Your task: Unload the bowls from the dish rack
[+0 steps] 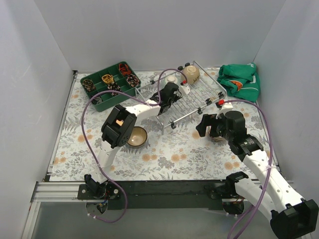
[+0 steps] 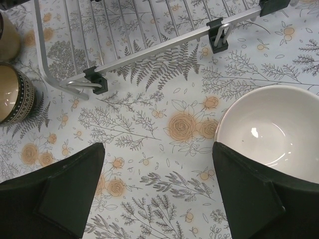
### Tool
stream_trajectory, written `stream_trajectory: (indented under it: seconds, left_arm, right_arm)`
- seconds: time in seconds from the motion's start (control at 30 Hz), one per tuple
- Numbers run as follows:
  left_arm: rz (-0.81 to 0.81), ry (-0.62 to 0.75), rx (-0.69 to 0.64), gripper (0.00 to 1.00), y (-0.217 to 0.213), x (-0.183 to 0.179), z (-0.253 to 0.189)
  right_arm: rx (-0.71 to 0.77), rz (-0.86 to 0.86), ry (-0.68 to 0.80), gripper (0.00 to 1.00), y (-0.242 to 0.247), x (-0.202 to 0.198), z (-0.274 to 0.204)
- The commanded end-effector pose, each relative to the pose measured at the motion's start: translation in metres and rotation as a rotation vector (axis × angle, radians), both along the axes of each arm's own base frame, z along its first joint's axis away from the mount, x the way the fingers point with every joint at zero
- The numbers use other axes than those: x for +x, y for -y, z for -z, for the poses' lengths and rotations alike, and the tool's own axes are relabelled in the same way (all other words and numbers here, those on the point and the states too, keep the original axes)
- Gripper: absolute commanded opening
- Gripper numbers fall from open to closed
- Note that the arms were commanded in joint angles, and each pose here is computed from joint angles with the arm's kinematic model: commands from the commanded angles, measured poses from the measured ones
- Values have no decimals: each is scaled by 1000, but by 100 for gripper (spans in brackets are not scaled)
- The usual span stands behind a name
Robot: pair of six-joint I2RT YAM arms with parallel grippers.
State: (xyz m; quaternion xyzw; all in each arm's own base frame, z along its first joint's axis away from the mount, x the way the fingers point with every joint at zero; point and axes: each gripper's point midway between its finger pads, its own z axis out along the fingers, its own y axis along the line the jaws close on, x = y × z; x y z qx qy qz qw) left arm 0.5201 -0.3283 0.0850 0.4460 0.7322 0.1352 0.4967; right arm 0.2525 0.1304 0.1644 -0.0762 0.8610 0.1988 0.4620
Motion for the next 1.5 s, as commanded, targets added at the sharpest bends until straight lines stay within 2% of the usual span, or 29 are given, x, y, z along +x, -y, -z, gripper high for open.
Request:
stream_trajectory:
  seconds: [0.0, 0.1, 0.23, 0.3, 0.4, 0.43, 0.5, 0.53, 0.57, 0.6, 0.63, 0.7, 0.73, 0.77, 0.83, 0.87, 0.9, 0.93, 0.97, 1.0, 1.03, 1.07, 1.13, 1.23, 1.3, 1.47]
  left_arm:
    - [-36, -66, -63, 43, -14, -23, -30]
    - [-60, -79, -103, 45, -19, -31, -42]
    - [-140, -59, -272, 51, -23, -40, -86]
    - [-166, -34, -351, 59, -27, -46, -117]
    - [-238, -45, -441, 67, -37, -58, -135]
    - [-248, -41, -471, 73, -43, -66, -151]
    - [-292, -69, -537, 78, -53, -79, -153]
    - [-302, -64, -578, 82, -62, -90, -169]
    - [-321, -80, -626, 84, -66, -97, -172]
    - [-346, -110, -622, 86, -77, -105, -157]
    - [-349, -91, -665, 92, -88, -115, -175]
    - [-384, -100, -719, 97, -106, -125, -176]
    - [-404, -124, -711, 98, -115, -134, -161]
    - [-407, -103, -752, 98, -126, -143, -172]
    - [-434, -108, -759, 98, -144, -153, -154]
    - [-432, -69, -791, 98, -155, -160, -165]
    - [-443, -40, -809, 98, -162, -160, -167]
    - [-452, -51, -794, 98, -168, -168, -152]
    - [-452, -39, -806, 98, -171, -171, -152]
    - [-442, -7, -844, 98, -175, -175, -161]
    - [-441, -1, -851, 98, -177, -178, -159]
    - [-447, -5, -837, 98, -180, -182, -147]
    - [-461, 39, -868, 98, -187, -183, -153]
    - [-481, 59, -873, 98, -193, -185, -146]
    - [-496, 70, -870, 98, -196, -184, -148]
    - [-516, 120, -869, 98, -206, -186, -154]
  right_arm:
    - [28, -11, 46, 97, -3, 1, -9]
    - [28, -14, 50, 97, -3, 0, -10]
    - [31, -46, 66, 97, -10, 7, -19]
    - [33, -55, 62, 96, -14, 13, -20]
    - [72, -51, 85, 96, -23, 29, -37]
    - [90, -54, 98, 96, -27, 35, -43]
    - [123, -49, 79, 97, -37, 49, -50]
    - [142, -39, 85, 97, -40, 57, -55]
    - [148, -21, 71, 97, -43, 69, -56]
    - [177, 3, 54, 97, -46, 76, -58]
    - [190, 15, 50, 98, -49, 83, -61]
    - [240, 54, 24, 98, -58, 105, -63]
    - [256, 68, 15, 98, -61, 112, -64]
    - [265, 88, -16, 99, -65, 124, -53]
    - [339, 134, -11, 99, -73, 144, -66]
    - [343, 159, -37, 98, -76, 156, -55]
    - [376, 169, -11, 99, -80, 168, -68]
    - [416, 195, -24, 99, -84, 176, -70]
    - [416, 221, -54, 99, -87, 188, -56]
    - [438, 239, -55, 99, -89, 196, -56]
    - [467, 247, -43, 99, -93, 207, -65]
    - [491, 272, -78, 99, -98, 217, -52]
    - [520, 301, -56, 98, -102, 237, -60]
    - [508, 371, -103, 99, -104, 264, -24]
    - [509, 400, -79, 99, -104, 279, -27]
    - [500, 425, -101, 99, -109, 309, 2]
